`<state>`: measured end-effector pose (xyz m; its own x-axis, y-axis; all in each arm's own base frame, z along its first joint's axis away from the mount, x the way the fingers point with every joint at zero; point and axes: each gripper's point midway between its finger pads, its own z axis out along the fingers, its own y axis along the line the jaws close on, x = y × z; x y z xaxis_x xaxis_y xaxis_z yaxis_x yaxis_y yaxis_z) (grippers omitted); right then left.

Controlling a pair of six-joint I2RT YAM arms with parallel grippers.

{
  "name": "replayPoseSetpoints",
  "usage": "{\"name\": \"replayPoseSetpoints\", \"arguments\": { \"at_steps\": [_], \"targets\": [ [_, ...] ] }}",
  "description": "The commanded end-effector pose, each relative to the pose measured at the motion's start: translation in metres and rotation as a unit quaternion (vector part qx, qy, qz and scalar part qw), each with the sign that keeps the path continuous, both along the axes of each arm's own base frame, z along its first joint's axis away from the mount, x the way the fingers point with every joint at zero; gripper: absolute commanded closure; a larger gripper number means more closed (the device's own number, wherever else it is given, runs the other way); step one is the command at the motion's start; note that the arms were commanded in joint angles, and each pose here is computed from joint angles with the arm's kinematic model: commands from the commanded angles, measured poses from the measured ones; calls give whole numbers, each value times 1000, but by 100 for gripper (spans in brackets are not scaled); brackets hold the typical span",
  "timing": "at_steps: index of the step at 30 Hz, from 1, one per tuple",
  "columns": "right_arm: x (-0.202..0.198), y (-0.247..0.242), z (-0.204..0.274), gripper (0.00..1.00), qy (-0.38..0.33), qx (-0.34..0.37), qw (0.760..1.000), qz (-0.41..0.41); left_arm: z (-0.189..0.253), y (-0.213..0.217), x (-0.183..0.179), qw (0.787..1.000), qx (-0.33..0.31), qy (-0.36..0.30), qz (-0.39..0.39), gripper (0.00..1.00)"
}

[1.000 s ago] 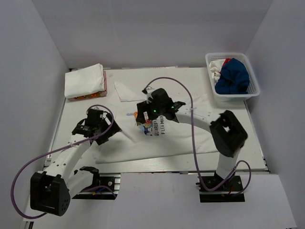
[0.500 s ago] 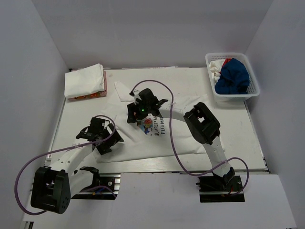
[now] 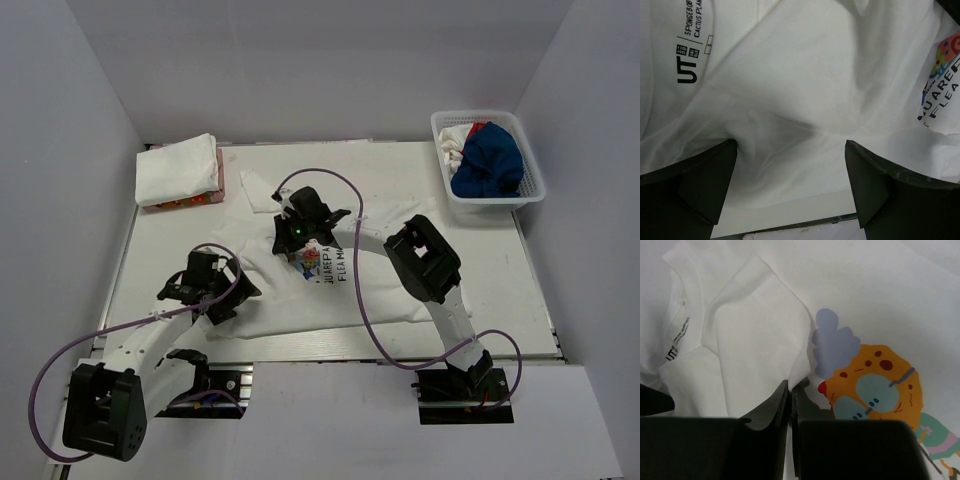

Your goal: Fold and stack the t-shirts

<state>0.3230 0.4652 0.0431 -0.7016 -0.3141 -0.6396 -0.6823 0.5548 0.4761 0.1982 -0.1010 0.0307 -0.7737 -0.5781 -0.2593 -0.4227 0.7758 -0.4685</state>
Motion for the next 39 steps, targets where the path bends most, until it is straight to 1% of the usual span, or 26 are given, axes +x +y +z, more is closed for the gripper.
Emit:
{"name": "replayPoseSetpoints", "arguments": {
  "at_steps": [1, 5, 9, 11, 12, 14, 16, 19, 20, 22, 24, 25, 26, 27, 28, 29, 30, 31, 32, 33, 34, 35, 36, 37, 39],
  "targets": [
    [31, 3, 36, 93, -59, 18, 997, -40, -28, 8, -40, 996, 12, 83, 7, 1],
    [53, -16, 36, 93, -75, -7, 992, -97, -34, 7, -48, 995, 10, 103, 9, 1],
    [59, -21, 37, 92, -86, -6, 990, -114, -35, 5, -52, 994, 8, 113, 3, 1],
    [61, -22, 34, 88, -78, -11, 990, -118, -34, 3, -53, 993, 2, 115, 5, 1],
    [64, -23, 35, 88, -75, -9, 990, -122, -35, 4, -55, 993, 3, 120, 5, 1],
    [59, -22, 34, 69, -67, -10, 991, -117, -35, 3, -55, 993, 1, 121, 9, 1],
    [51, -21, 36, 46, -60, -5, 993, -104, -33, 3, -54, 993, 0, 117, 9, 1],
    [45, -23, 53, 24, -71, 6, 993, -90, -29, 6, -50, 993, 9, 116, 19, 1],
    [43, -25, 60, 10, -78, 7, 993, -89, -21, 9, -46, 992, 19, 118, 29, 1],
    [47, -33, 72, 10, -97, 6, 990, -97, -14, 17, -39, 992, 41, 110, 40, 1],
    [51, -49, 83, 10, -103, -14, 985, -135, 1, 25, -30, 991, 65, 100, 52, 1],
    [55, -59, 82, 10, -99, -21, 984, -150, 17, 25, -17, 993, 67, 75, 58, 1],
    [60, -70, 89, 10, -108, -28, 978, -177, 24, 27, -11, 993, 72, 65, 62, 1],
    [63, -82, 95, 10, -112, -32, 972, -204, 35, 31, -1, 993, 83, 41, 67, 1],
    [71, -99, 94, 10, -102, -38, 965, -239, 44, 33, 7, 993, 88, 24, 73, 1],
    [78, -119, 98, 10, -113, -50, 951, -283, 64, 37, 25, 992, 101, -15, 73, 1],
    [82, -136, 106, 10, -115, -57, 942, -310, 73, 38, 35, 991, 106, -32, 73, 1],
    [86, -148, 108, 10, -116, -62, 934, -333, 93, 42, 51, 988, 109, -56, 89, 1],
    [95, -181, 115, 10, -130, -77, 912, -382, 93, 51, 57, 984, 135, -48, 102, 1],
    [97, -198, 113, 10, -134, -96, 900, -403, 97, 53, 66, 983, 150, -57, 91, 1],
    [97, -206, 115, 10, -134, -99, 895, -415, 113, 50, 81, 982, 149, -73, 88, 1],
    [104, -231, 118, 10, -138, -105, 881, -441, 118, 51, 93, 981, 154, -78, 93, 1],
    [101, -240, 117, 10, -137, -111, 878, -445, 107, 47, 106, 982, 169, -59, 68, 1],
    [100, -250, 114, 10, -135, -118, 874, -451, 124, 40, 134, 981, 161, -92, 63, 1],
    [106, -273, 120, 10, -132, -117, 864, -472, 124, 37, 162, 981, 166, -87, 53, 1]
  ]
}}
